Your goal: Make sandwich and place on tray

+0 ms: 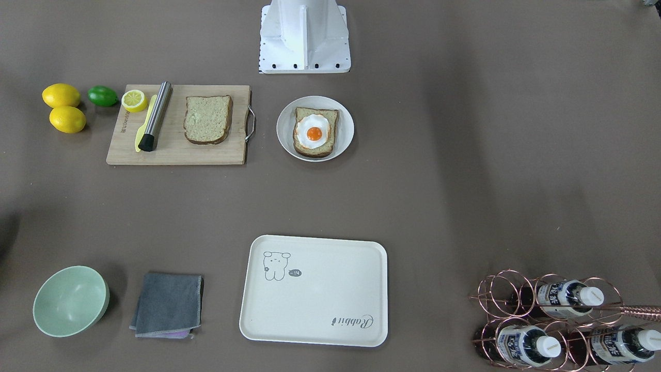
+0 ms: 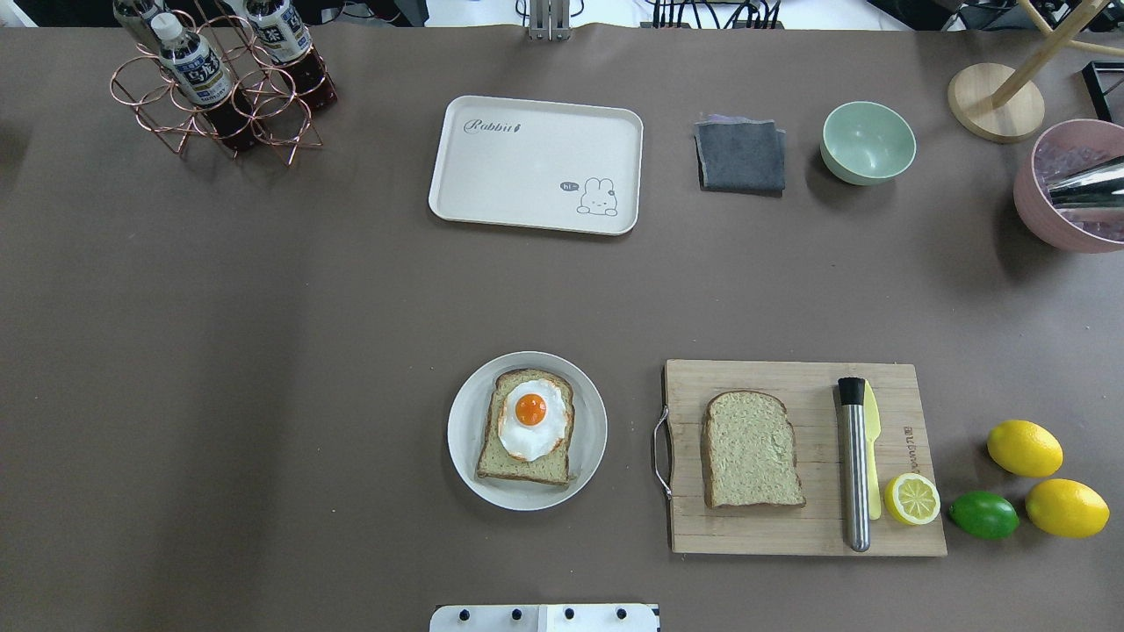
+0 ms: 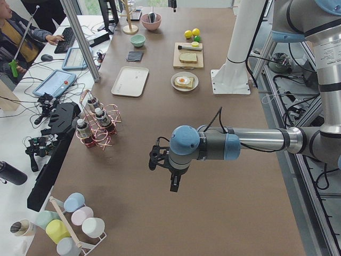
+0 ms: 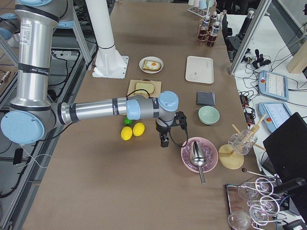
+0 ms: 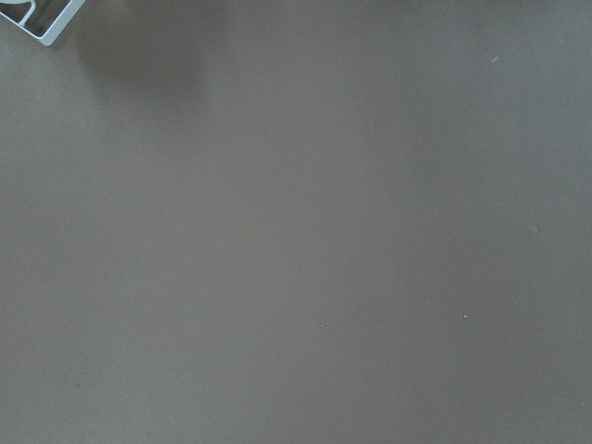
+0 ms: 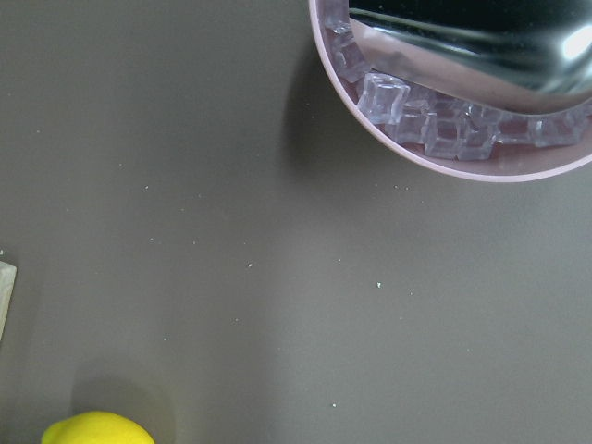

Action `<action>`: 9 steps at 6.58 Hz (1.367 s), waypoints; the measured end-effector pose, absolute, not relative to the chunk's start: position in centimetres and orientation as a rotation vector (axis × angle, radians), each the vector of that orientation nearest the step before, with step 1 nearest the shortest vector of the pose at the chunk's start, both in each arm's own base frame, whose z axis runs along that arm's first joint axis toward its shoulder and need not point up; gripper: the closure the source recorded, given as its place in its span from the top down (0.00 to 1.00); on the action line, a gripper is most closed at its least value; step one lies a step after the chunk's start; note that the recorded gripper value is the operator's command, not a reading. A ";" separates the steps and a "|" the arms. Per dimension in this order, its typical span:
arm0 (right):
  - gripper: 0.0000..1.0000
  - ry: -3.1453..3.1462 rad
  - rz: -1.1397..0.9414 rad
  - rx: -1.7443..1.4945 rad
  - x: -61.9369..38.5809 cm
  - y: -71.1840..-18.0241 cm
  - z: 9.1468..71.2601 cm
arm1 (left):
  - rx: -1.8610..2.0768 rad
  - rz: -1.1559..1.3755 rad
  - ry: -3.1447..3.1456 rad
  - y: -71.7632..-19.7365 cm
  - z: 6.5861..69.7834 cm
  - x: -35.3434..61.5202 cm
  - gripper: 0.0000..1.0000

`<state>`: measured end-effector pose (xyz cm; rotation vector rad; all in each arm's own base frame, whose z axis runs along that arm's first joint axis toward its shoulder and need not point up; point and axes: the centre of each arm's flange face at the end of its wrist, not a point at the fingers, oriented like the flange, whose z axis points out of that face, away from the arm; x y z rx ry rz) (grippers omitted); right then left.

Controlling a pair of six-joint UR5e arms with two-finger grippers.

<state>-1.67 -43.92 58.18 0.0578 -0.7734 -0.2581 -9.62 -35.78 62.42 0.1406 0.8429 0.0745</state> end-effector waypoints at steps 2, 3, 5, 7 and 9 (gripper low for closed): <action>1.00 -0.778 -0.261 0.073 -1.6 -43.5 57.2 | 0.160 0.043 0.839 -35.0 62.2 -10.9 0.97; 1.00 -0.779 -0.259 0.076 -1.5 -43.4 56.9 | 0.170 0.027 0.838 -34.5 62.2 -11.5 0.97; 1.00 -0.776 -0.251 0.065 -1.5 -43.3 57.4 | 0.199 0.001 0.829 -33.6 62.0 -12.8 0.97; 0.99 -0.774 -0.241 0.059 -1.5 -43.3 57.6 | 0.223 -0.005 0.816 -33.6 61.7 -13.3 0.97; 0.99 -0.781 -0.219 0.070 -1.6 -43.8 56.3 | 0.227 -0.012 0.819 -33.7 61.5 -13.4 0.97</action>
